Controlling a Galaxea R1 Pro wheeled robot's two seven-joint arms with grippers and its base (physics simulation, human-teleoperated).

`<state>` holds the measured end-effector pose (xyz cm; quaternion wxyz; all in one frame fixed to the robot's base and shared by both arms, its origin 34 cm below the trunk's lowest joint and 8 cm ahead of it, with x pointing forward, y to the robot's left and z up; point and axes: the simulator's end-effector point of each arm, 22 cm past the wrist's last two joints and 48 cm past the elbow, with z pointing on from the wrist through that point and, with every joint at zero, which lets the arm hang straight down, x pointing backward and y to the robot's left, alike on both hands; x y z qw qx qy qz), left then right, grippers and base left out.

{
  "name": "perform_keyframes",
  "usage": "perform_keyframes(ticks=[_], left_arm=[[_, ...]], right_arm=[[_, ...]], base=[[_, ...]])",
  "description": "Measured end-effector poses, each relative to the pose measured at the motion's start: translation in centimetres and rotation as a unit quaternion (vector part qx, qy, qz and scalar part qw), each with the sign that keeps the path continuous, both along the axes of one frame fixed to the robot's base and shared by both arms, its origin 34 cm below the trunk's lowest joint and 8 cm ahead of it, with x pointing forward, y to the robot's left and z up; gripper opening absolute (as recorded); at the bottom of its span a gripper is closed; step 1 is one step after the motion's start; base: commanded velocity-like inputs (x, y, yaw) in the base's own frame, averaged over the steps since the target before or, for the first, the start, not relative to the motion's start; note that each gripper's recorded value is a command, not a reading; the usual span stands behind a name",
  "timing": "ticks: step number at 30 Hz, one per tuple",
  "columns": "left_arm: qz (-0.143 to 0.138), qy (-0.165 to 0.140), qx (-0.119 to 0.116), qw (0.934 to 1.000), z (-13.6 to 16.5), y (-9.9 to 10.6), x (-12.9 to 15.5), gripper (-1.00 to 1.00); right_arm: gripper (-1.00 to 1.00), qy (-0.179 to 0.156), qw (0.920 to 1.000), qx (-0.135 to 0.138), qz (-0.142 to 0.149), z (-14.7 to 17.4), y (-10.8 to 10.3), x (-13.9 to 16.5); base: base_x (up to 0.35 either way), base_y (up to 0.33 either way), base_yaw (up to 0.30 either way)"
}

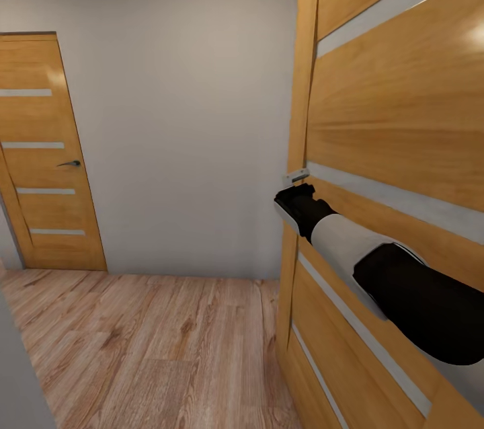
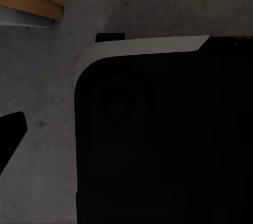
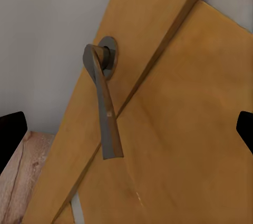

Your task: Move the two storage containers from the living room to the garage. In the garage, place one container on the floor and stack the other container on top of it (either order is fine).

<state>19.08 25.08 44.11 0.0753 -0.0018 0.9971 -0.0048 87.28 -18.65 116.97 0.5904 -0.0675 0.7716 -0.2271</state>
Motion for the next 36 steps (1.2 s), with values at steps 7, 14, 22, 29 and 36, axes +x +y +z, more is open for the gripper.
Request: perform_keyframes(ticks=[7, 14, 22, 29, 36], left_arm=[[0.000, 0.000, 0.000, 1.0000, 0.0, 0.0, 0.0, 1.00], [0.001, 0.000, 0.000, 1.0000, 0.0, 0.0, 0.0, 1.00], [0.003, 0.000, 0.000, 1.0000, 0.0, 0.0, 0.0, 1.00], [0.003, 0.000, 0.000, 1.0000, 0.0, 0.1, 0.0, 1.00], [0.004, 0.000, 0.000, 1.0000, 0.0, 0.1, 0.0, 1.00]], right_arm=[[1.00, 0.029, 0.9992, -0.014, -0.024, -2.3, -2.0, -0.3], [1.00, 0.037, 0.9977, -0.042, -0.039, -3.2, -3.6, -0.5], [1.00, 0.036, 0.9976, -0.044, -0.039, -3.1, -3.6, -0.4], [1.00, 0.027, 0.9985, -0.035, -0.030, -2.7, -3.1, -0.2], [1.00, 0.026, 0.9987, -0.033, -0.028, -2.7, -2.9, -0.2]], base=[[0.000, 0.000, 0.000], [0.000, 0.000, 0.000], [0.000, 0.000, 0.000], [0.000, 0.000, 0.000], [0.000, 0.000, 0.000]])
